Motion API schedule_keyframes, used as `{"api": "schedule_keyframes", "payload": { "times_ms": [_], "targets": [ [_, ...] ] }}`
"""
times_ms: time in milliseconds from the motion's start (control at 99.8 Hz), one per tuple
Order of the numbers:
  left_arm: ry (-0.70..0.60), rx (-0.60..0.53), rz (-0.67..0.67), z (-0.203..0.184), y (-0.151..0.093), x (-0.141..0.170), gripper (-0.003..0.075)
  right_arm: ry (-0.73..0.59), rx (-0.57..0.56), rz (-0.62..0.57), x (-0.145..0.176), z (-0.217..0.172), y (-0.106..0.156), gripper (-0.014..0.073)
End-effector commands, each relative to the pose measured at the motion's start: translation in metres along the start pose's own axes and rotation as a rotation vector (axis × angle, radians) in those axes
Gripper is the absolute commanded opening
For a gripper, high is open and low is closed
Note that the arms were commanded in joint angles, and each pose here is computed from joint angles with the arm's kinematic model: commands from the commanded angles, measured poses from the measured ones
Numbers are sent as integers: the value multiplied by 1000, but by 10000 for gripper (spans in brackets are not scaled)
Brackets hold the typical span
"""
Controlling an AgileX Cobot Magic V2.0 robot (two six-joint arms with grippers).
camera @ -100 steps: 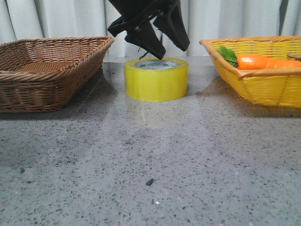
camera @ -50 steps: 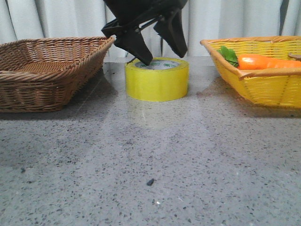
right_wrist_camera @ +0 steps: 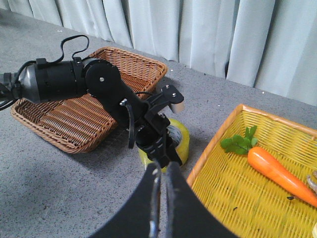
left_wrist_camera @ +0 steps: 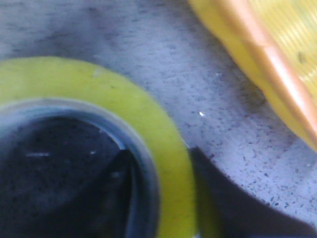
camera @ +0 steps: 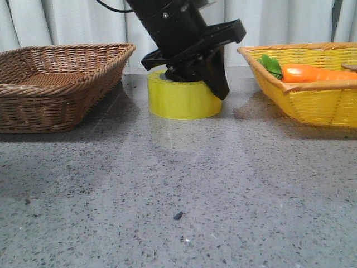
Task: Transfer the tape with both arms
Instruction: 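Lower the left gripper onto the tape roll and grasp its rim, then lift the tape roll with the left gripper and drop it into the brown basket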
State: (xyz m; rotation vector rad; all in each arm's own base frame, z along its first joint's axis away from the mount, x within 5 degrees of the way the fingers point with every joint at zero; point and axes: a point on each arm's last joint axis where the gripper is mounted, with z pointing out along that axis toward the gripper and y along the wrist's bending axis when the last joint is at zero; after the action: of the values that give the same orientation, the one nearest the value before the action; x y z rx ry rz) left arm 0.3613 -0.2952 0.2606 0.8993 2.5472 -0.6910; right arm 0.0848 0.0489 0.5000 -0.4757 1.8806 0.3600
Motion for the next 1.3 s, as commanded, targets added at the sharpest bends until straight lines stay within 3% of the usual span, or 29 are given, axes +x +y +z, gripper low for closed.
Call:
{"api": "schedule_keyframes", "payload": {
  "times_ms": [0, 80, 210, 341, 441, 521, 581, 772, 862, 992, 1042, 1173, 1293],
  "targets": [
    [-171, 30, 41, -47, -21, -23, -20, -88, 11, -8, -11, -3, -1, -65],
    [-262, 43, 98, -81, -36, -35, -21, -88, 11, -8, -11, -3, -1, -65],
    [-495, 4, 205, -172, -64, -50, -21, -88, 11, -8, -11, -3, -1, -65],
    [-653, -228, 300, -256, -66, -42, -21, -88, 11, -8, -11, -3, -1, -65],
    [-594, -451, 269, -286, -39, -26, -21, -89, 12, -8, -11, -3, -1, -65],
    [-458, -596, 155, -293, -5, -13, -21, -90, 12, -8, -11, -3, -1, -65],
    [-381, -624, 51, -288, 24, -4, -21, -90, 12, -8, -11, -3, -1, -65],
    [-249, -501, -161, -242, 88, 22, -9, -93, 12, -8, -11, -3, -1, -65],
    [-199, -471, -191, -218, 100, 32, 111, -91, 10, -7, -11, -3, -1, -65],
    [-172, -464, -204, -207, 105, 38, 393, -91, 10, -7, -11, -3, -1, -65],
    [-190, -457, -204, -209, 102, 37, 457, -93, 10, -7, -11, -3, -1, -65],
    [-385, -434, -177, -238, 82, 29, 430, -86, 35, -23, -10, -3, -3, -65],
    [-634, -442, -84, -282, 39, 27, 360, -105, 96, -64, 2, -8, -9, -64]
  ]
}}
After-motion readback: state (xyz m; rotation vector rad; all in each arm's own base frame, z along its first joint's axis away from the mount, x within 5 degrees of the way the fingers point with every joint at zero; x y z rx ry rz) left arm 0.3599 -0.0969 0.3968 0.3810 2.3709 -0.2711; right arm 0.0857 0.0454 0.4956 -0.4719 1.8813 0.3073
